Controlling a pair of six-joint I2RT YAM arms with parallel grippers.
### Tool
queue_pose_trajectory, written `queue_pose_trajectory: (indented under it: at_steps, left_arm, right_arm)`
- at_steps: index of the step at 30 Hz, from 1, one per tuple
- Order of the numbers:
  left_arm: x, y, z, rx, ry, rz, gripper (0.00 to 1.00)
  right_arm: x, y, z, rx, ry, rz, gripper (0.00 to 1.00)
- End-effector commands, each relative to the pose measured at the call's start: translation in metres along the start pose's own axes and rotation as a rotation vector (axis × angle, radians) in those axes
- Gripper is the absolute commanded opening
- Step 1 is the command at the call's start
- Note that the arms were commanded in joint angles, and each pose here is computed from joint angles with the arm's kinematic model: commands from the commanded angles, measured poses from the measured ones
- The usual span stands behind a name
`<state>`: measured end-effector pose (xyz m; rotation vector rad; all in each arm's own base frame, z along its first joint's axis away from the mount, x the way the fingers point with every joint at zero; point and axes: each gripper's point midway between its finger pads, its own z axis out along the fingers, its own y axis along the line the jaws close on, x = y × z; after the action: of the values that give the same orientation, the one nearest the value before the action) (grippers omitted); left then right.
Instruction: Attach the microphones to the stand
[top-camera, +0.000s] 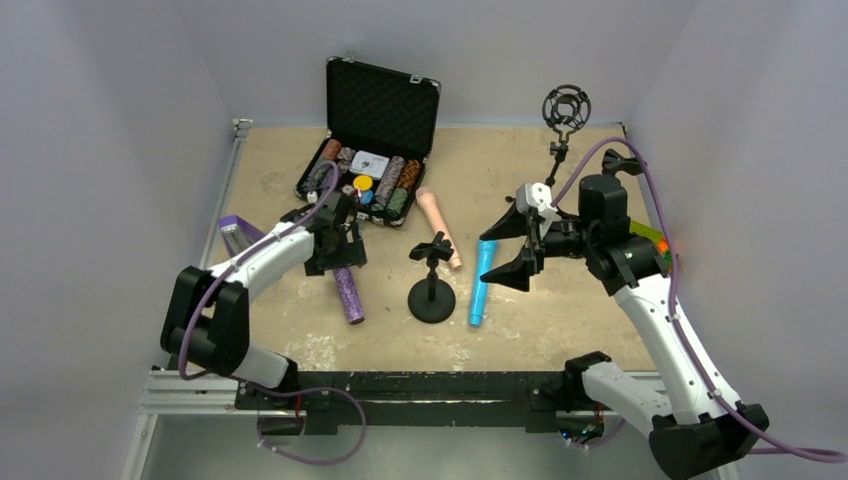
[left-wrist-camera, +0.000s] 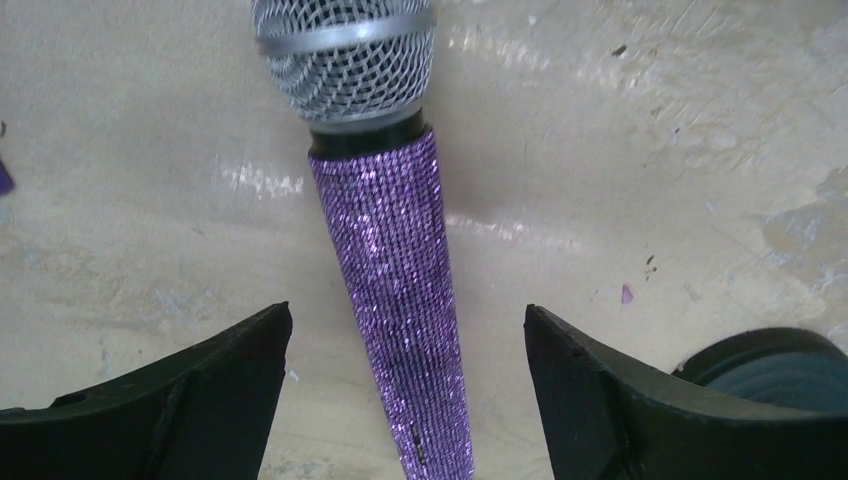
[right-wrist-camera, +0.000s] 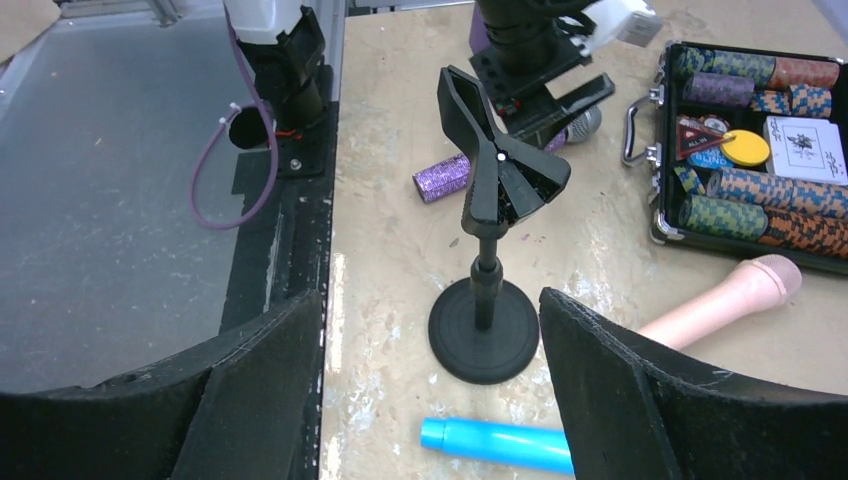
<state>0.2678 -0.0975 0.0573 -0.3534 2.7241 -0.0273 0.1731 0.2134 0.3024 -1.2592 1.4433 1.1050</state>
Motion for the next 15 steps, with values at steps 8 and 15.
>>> queue_pose_trajectory:
  at_steps: [8, 15]
  left_arm:
    - [-0.040, -0.015, 0.032, -0.001, 0.010, -0.001, 0.82]
    - [-0.043, -0.015, 0.036, -0.004, 0.030, -0.009, 0.69]
  right_arm:
    - [-0.013, 0.006, -0.004, -0.026, -0.074, -0.093, 0.83]
    - [-0.014, 0.005, -0.005, -0.037, -0.080, -0.090, 0.83]
